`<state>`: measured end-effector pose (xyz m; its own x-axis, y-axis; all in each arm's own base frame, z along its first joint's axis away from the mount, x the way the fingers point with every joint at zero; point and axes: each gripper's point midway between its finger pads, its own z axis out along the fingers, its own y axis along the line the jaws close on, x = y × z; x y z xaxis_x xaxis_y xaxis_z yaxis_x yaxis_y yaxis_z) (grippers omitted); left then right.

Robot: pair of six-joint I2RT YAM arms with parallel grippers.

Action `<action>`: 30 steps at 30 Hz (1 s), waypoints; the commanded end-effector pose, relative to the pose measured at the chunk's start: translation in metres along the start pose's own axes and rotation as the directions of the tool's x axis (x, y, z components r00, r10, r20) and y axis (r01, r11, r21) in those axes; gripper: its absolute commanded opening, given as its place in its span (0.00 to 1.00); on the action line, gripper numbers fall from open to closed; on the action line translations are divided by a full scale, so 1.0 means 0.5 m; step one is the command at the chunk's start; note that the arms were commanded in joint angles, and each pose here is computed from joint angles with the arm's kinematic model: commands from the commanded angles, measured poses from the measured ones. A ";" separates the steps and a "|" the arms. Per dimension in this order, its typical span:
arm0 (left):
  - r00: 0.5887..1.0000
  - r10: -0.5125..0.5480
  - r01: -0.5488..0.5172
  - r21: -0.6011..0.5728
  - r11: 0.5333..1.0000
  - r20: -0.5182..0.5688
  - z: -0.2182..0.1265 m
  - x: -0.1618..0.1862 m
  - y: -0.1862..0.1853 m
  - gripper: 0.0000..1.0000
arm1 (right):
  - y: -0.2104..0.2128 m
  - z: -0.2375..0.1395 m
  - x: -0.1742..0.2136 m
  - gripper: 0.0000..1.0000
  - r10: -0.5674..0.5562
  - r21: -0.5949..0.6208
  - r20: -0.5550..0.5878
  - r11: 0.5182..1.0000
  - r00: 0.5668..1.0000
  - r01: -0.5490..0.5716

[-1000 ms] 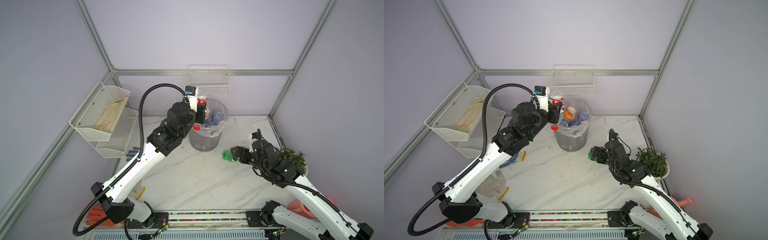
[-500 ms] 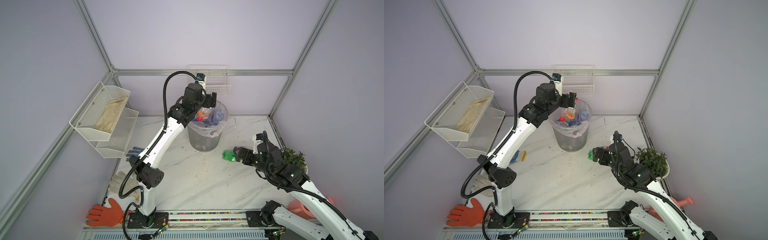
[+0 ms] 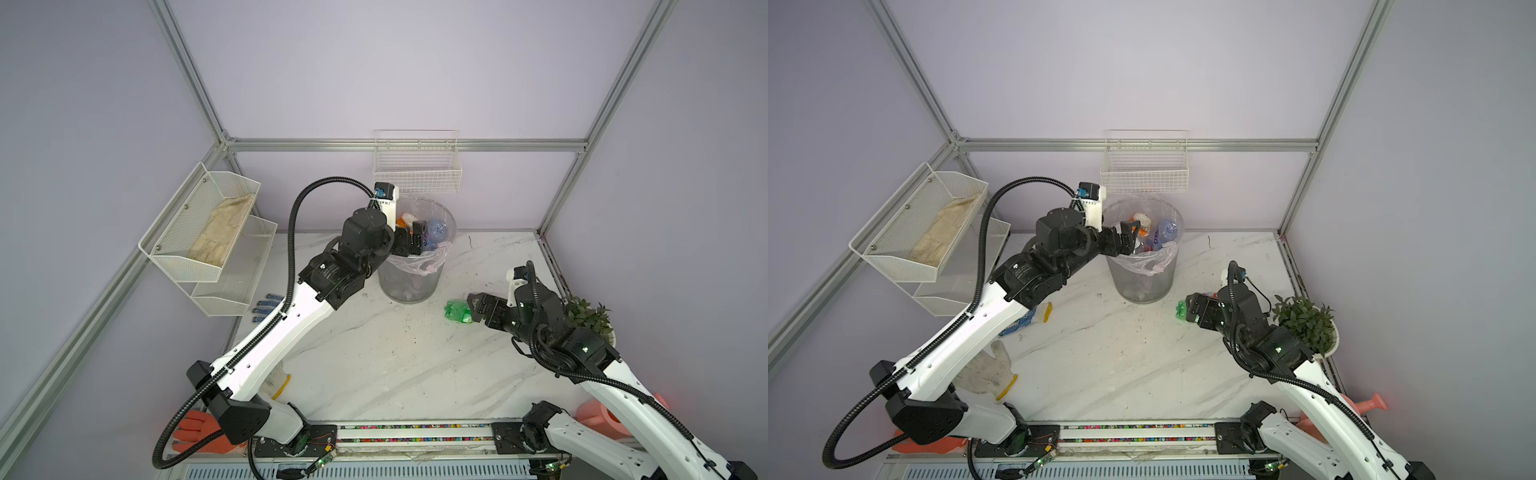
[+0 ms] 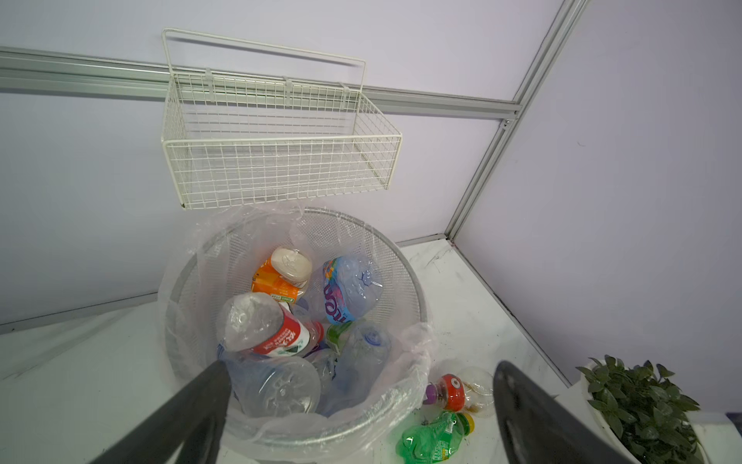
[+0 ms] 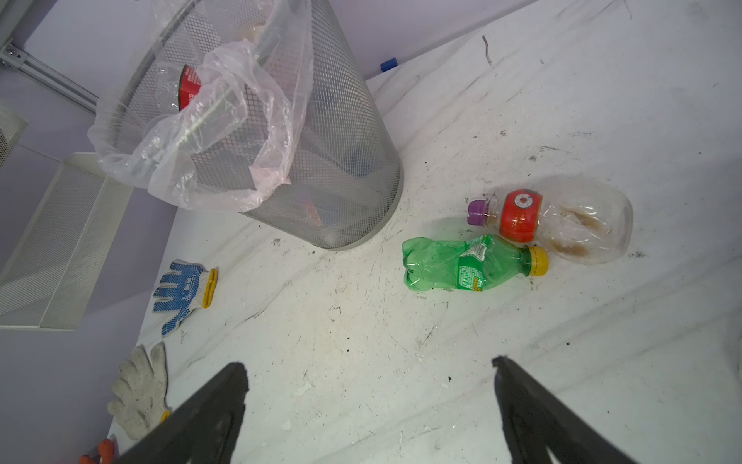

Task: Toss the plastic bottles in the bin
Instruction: 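Open the left gripper over the bin to drop the red-labelled bottle, then withdraw the left gripper while right gripper moves over the green bottle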

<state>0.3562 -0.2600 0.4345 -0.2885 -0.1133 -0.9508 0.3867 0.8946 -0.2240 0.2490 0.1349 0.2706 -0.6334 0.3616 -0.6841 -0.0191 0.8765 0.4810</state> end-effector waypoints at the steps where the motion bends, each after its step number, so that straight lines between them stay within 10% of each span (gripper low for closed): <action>1: 0.998 -0.041 0.042 -0.015 0.999 0.044 -0.026 0.017 0.014 1.00 | 0.002 -0.004 -0.011 0.97 0.047 0.012 0.005 0.999 0.999 -0.047; 15: 0.999 -0.029 0.029 -0.015 0.999 0.023 -0.136 0.128 0.065 1.00 | 0.012 0.106 0.041 0.97 0.200 0.099 -0.138 0.977 0.970 -0.187; 30: 0.995 -0.104 0.104 -0.019 0.994 0.014 -0.221 0.216 0.122 1.00 | -0.112 0.177 0.073 0.97 0.582 0.375 -0.056 0.765 0.812 -0.523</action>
<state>0.2560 -0.1765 0.3460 -0.3178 -0.1694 -0.9329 0.3562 0.8905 -0.2831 0.2986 0.1349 0.1776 -0.6099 0.7302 -0.3080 0.5291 0.6646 0.5277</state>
